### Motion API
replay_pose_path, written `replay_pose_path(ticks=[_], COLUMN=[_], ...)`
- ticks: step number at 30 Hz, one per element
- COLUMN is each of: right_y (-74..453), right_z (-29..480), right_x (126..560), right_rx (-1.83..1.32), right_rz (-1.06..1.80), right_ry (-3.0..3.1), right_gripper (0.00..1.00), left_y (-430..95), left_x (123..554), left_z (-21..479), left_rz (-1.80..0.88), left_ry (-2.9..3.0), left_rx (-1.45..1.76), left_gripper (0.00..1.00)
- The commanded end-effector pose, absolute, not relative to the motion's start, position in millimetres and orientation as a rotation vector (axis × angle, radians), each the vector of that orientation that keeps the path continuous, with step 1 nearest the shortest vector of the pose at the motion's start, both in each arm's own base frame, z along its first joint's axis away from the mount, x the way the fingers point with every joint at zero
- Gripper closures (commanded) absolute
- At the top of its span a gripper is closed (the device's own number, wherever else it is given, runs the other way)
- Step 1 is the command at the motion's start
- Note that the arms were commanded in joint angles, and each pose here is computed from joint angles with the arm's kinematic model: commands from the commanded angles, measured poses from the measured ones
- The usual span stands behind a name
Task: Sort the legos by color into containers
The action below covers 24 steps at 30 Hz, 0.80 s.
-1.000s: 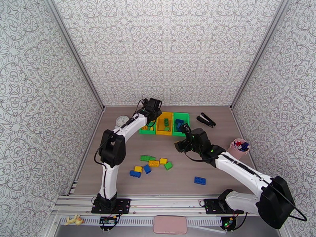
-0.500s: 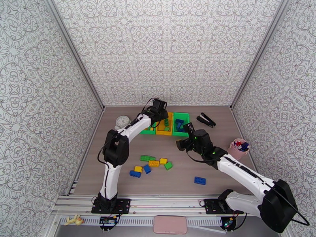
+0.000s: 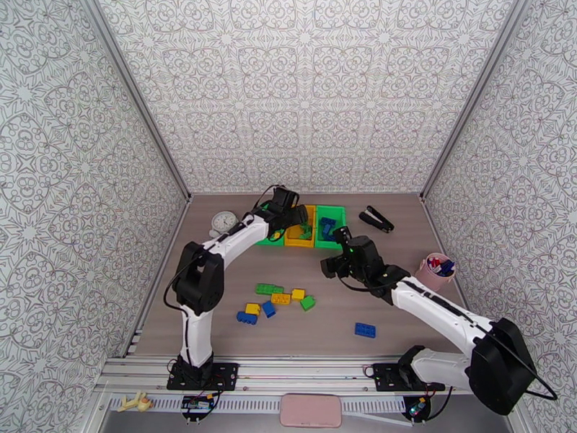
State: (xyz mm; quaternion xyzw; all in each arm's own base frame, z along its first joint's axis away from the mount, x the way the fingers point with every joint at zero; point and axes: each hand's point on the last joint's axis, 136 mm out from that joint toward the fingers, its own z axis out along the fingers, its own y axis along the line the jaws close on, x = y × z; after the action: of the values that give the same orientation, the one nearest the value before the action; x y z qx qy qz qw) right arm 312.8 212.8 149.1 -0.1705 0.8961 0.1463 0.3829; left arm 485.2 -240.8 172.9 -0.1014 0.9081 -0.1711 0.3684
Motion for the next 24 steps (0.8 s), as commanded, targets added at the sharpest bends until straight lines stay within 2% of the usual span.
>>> replay_pose_path(ticks=[1, 13, 20, 24], right_y=[232, 304, 310, 305], right_z=[142, 76, 45, 36], right_x=[299, 233, 222, 220], right_rx=[-0.483, -0.745, -0.793, -0.816], right_rz=[0.376, 0.3, 0.249, 0.206], right_ry=[2.362, 2.598, 2.701, 2.726], right_gripper=[0.09, 0.05, 0.06, 0.11], left_y=[-201, -94, -88, -90], left_x=[478, 436, 434, 434], left_z=[192, 174, 174, 172], left_rz=[-0.41, -0.306, -0.302, -0.31], left_ry=[2.259, 2.254, 2.257, 2.267], left_rx=[-0.344, -0.566, -0.562, -0.557], left_gripper=[0.02, 0.0, 0.0, 0.0])
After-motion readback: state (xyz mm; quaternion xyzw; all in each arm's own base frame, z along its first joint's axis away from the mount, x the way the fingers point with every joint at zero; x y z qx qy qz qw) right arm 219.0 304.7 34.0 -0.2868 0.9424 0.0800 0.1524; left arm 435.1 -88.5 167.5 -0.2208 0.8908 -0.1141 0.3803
